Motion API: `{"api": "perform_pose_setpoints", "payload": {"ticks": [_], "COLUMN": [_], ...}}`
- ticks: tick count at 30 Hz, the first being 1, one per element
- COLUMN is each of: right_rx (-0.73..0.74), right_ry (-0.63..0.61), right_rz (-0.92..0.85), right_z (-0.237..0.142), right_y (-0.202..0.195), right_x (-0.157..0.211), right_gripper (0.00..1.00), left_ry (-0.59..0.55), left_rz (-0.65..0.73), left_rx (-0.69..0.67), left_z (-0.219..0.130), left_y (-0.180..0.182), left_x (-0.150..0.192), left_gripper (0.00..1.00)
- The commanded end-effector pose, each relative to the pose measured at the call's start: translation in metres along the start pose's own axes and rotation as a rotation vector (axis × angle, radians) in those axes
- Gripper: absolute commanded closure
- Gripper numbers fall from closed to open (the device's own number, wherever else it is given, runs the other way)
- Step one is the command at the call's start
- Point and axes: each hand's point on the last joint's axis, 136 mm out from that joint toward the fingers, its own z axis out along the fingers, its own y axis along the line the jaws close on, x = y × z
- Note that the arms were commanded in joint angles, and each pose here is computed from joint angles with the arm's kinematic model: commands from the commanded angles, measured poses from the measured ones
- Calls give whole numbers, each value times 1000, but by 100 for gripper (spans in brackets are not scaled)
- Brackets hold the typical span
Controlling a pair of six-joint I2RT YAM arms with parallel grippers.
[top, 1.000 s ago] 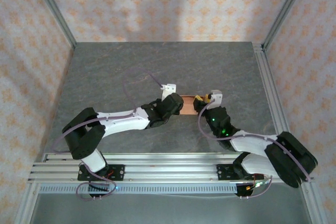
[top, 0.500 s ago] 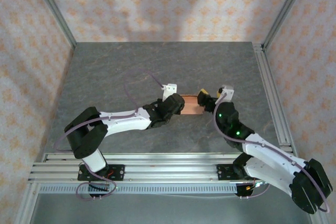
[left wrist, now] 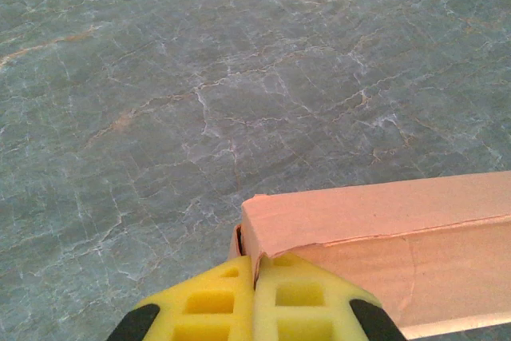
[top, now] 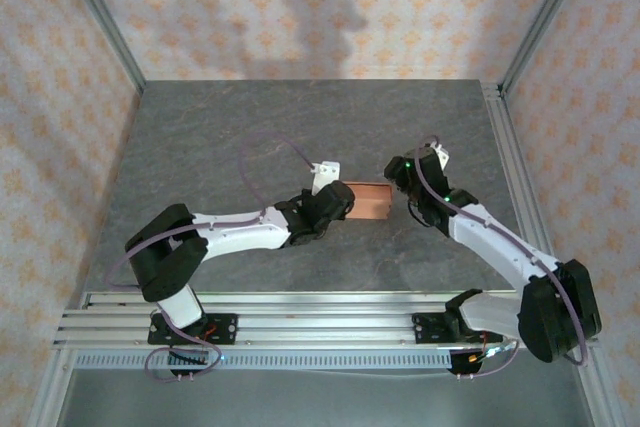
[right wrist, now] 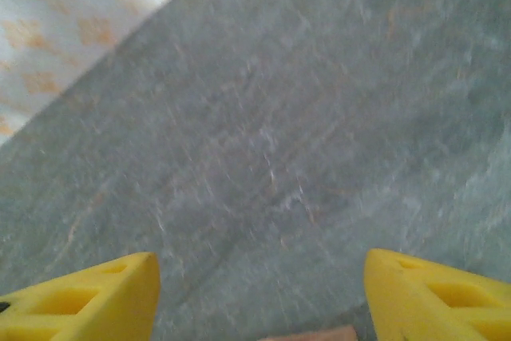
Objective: Fold the paper box
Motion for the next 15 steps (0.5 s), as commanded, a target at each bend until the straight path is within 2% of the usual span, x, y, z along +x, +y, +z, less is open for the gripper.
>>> {"api": "perform_pose_setpoints", "payload": {"ticks": [1,8,15], "right_rx": [10,23,54], "right_ry": [85,104,137], "right_rz": [36,70,98], "right_z": [3,15,33], "right_y": [-3,-18,-32], "right_x": [14,32,51], "right_gripper": [46,59,64], "left_ry": [72,82,87], "left_rz": [78,89,86], "left_rx": [-44,-59,-93], "left_z": [5,7,4], "left_y": [5,7,11], "left_x": [26,27,24], "left_gripper": [100,100,100]}}
